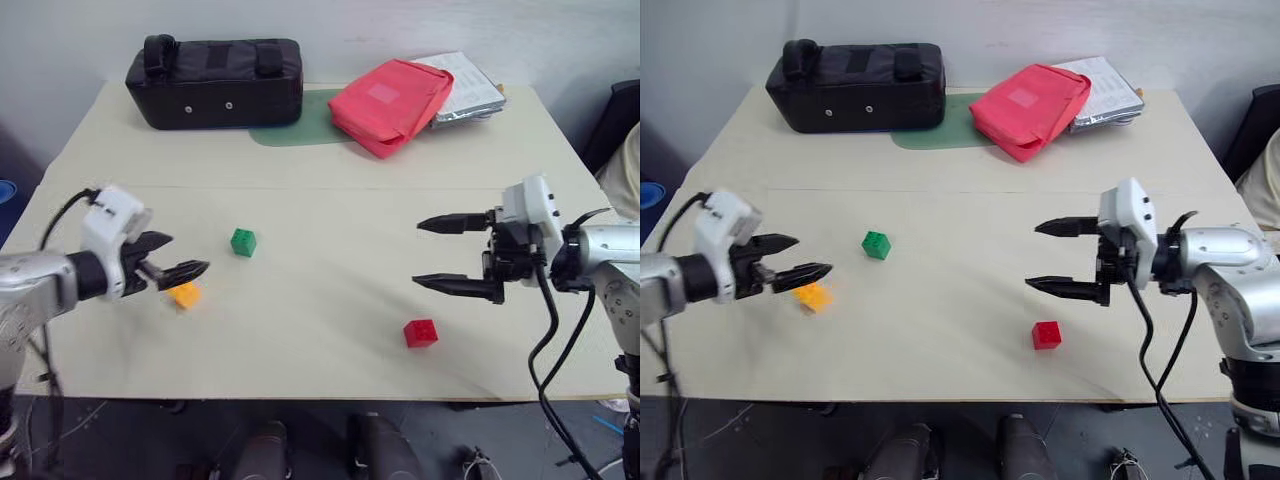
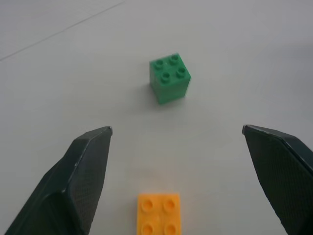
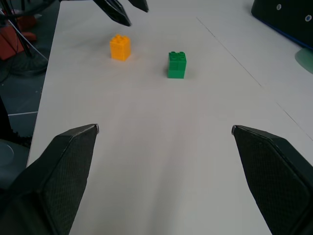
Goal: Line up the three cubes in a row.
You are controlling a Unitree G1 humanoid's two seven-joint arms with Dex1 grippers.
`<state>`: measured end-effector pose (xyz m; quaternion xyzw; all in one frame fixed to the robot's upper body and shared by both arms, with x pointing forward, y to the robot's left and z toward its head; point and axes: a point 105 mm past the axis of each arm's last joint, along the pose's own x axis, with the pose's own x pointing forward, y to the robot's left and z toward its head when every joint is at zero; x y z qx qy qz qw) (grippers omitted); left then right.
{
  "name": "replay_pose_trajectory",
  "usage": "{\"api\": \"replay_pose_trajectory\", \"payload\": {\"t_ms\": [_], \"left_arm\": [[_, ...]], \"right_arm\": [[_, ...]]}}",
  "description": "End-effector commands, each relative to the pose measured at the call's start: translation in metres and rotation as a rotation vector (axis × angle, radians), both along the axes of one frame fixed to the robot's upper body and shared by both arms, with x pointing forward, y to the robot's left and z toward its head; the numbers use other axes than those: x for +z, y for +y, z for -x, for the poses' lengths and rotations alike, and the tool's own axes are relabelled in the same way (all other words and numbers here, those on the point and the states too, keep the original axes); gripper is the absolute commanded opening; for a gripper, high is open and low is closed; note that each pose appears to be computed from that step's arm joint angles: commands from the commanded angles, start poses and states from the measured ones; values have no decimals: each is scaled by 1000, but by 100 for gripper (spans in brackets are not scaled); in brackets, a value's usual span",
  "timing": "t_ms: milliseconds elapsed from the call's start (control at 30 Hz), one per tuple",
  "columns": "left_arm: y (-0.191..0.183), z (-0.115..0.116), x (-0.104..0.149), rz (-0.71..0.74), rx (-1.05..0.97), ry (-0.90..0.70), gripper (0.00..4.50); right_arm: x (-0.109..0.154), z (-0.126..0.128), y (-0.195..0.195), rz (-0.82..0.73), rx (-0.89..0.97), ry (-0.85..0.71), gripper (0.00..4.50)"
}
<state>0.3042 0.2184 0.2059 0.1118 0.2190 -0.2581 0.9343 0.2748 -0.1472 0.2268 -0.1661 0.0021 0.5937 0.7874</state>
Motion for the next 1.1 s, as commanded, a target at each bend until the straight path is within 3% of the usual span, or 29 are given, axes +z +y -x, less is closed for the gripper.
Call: {"api": "replay_pose_trajectory", "payload": {"t_ms": [33, 133, 367, 667, 767, 1033, 1100], "left_arm": [[0, -19, -6, -3, 161, 97, 450], [-1, -41, -9, 2, 255, 133, 450], [-40, -73, -15, 20, 195, 169, 450], [-60, -87, -38, -23, 158, 214, 450], [-58, -92, -41, -56, 160, 200, 389], [-65, -93, -37, -2, 129, 209, 150], [-62, -91, -38, 0, 127, 209, 151]], "right_arm": [[8, 9, 10, -27, 30, -40, 448], [4, 13, 13, -34, 31, -36, 448], [-1, 14, 17, -55, 16, -39, 448], [-4, 15, 20, -68, 0, -49, 448], [-5, 16, 19, -70, -7, -51, 450], [-7, 19, 20, -66, 6, -36, 450], [-8, 20, 19, -59, 11, -31, 450]]}}
